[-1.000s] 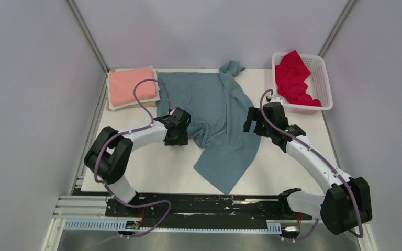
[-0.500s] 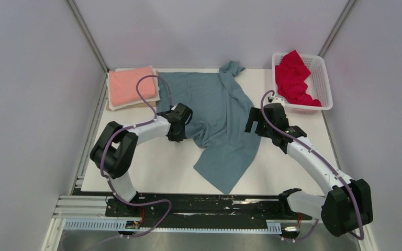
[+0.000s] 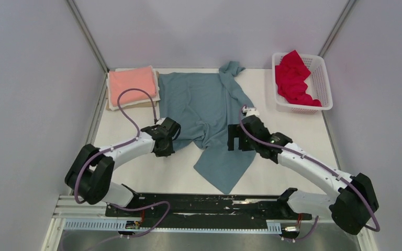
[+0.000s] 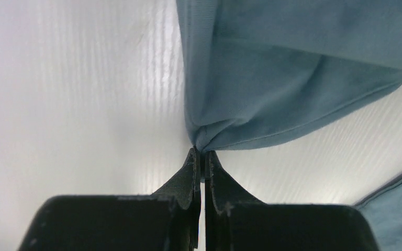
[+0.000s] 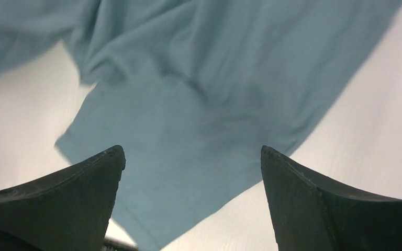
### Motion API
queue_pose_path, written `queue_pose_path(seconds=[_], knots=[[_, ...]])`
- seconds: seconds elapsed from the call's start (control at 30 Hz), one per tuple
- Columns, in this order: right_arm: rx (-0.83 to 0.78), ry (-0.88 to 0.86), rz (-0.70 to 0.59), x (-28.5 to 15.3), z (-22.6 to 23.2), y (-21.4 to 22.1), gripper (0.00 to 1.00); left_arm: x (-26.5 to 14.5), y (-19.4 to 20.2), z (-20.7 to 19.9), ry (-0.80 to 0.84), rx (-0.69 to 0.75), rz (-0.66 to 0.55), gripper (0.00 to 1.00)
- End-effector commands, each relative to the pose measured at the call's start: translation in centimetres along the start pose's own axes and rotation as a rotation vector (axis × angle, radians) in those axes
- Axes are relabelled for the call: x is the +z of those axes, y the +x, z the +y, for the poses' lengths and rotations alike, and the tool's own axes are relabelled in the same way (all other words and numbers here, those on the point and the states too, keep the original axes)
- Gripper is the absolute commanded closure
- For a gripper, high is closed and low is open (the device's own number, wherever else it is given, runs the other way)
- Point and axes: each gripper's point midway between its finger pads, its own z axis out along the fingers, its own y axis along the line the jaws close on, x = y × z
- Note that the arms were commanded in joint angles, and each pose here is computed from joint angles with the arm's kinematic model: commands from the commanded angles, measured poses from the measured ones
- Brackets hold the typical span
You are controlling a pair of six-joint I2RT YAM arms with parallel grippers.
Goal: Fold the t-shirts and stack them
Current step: Flatten out the tshirt
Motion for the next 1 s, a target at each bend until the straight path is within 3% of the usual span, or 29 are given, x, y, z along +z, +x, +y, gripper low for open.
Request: queue_pose_path(seconds=[0.0,0.13,0.27,0.53,0.8,0.97], knots=[[-0.105,-0.059,0.156,-1.8,3.9,6.0,0.02,-1.8,0.0,1.3,-0.004,-0.086,-0.064,1.00],[-0.188,-0.109,0.328,-3.0,6.6,13.2,0.07,-2.0,-0.2,0.8,0.036,-0.103,-0.086,1.00],[-0.274,-0.072,0.410,-2.9,7.2,17.4,0.15,-1.6,-0.4,0.6,0.043,-0.115,-0.096,1.00],[-0.277,-0.013,0.472,-1.6,7.4,19.8,0.36,-0.6,-0.2,0.1,0.050,-0.115,-0.084,1.00],[-0.265,0.120,0.506,-0.5,4.3,21.8,0.44,0.0,0.1,0.7,0.022,-0.128,-0.074,1.00],[-0.247,0.254,0.490,0.5,2.1,21.7,0.70,0.2,0.3,1.3,0.008,-0.146,-0.070,1.00]])
